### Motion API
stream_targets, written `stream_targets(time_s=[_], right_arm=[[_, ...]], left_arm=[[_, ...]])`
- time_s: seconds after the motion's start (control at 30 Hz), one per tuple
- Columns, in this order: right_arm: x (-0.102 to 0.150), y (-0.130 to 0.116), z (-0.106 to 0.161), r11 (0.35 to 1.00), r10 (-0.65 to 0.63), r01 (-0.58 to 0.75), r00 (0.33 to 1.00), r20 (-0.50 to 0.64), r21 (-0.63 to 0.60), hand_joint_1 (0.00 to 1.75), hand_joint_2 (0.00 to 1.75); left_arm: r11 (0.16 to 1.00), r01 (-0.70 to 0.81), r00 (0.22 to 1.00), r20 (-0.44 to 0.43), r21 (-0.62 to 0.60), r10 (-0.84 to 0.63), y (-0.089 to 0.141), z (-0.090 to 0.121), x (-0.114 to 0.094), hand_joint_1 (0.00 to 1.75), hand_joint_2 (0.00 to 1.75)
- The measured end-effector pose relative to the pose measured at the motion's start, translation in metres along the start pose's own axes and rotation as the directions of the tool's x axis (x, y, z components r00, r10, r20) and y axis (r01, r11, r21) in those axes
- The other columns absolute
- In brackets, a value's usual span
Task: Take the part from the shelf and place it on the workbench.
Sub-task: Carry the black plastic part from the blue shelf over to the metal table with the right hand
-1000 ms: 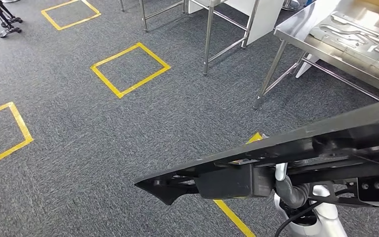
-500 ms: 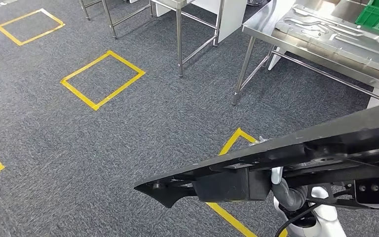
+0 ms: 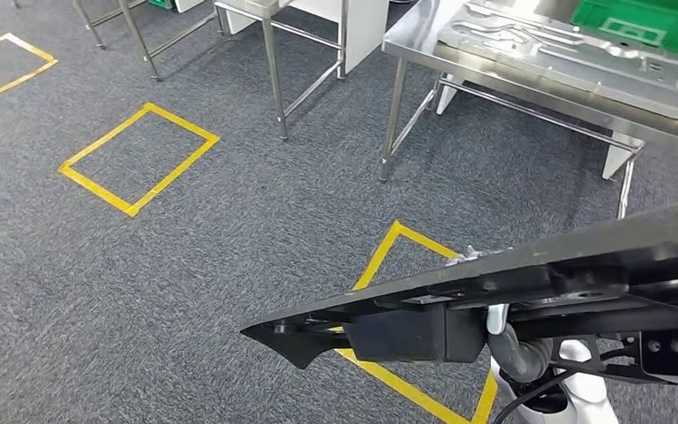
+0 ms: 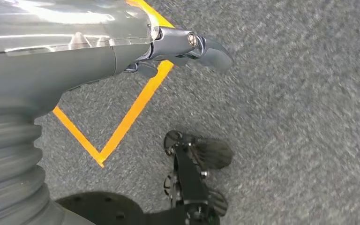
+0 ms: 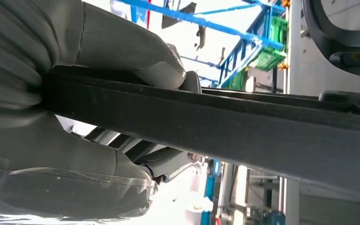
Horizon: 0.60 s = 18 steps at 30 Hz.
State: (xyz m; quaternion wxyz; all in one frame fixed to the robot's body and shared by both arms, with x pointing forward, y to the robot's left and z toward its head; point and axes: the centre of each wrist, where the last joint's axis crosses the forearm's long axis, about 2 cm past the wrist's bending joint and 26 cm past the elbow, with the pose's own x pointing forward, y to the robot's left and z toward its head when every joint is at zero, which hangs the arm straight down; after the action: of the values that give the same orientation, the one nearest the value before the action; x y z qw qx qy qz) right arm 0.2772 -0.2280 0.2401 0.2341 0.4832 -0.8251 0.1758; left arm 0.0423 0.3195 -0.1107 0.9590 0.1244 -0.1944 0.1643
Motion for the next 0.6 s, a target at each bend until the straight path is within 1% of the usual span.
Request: stream_targets(time_s=[0.27, 0.6], right_arm=[[0.0001, 0.0026, 0.0004, 1.0, -0.002, 0.002, 1.0, 0.003, 0.0, 1.69, 1.75], [0.0004, 0.0053, 0.0034, 1.0, 0.0, 0.0, 1.0, 0.012, -0.004, 1.69, 1.75]], left_arm=[[1.0, -0.006, 1.0, -0.001, -0.016, 0.006, -0.0002, 0.0008, -0.0026, 0.0, 1.75], [0.999, -0.015, 1.0, 0.025, -0.032, 0.015, -0.002, 0.0005, -0.0007, 0.0, 1.75]])
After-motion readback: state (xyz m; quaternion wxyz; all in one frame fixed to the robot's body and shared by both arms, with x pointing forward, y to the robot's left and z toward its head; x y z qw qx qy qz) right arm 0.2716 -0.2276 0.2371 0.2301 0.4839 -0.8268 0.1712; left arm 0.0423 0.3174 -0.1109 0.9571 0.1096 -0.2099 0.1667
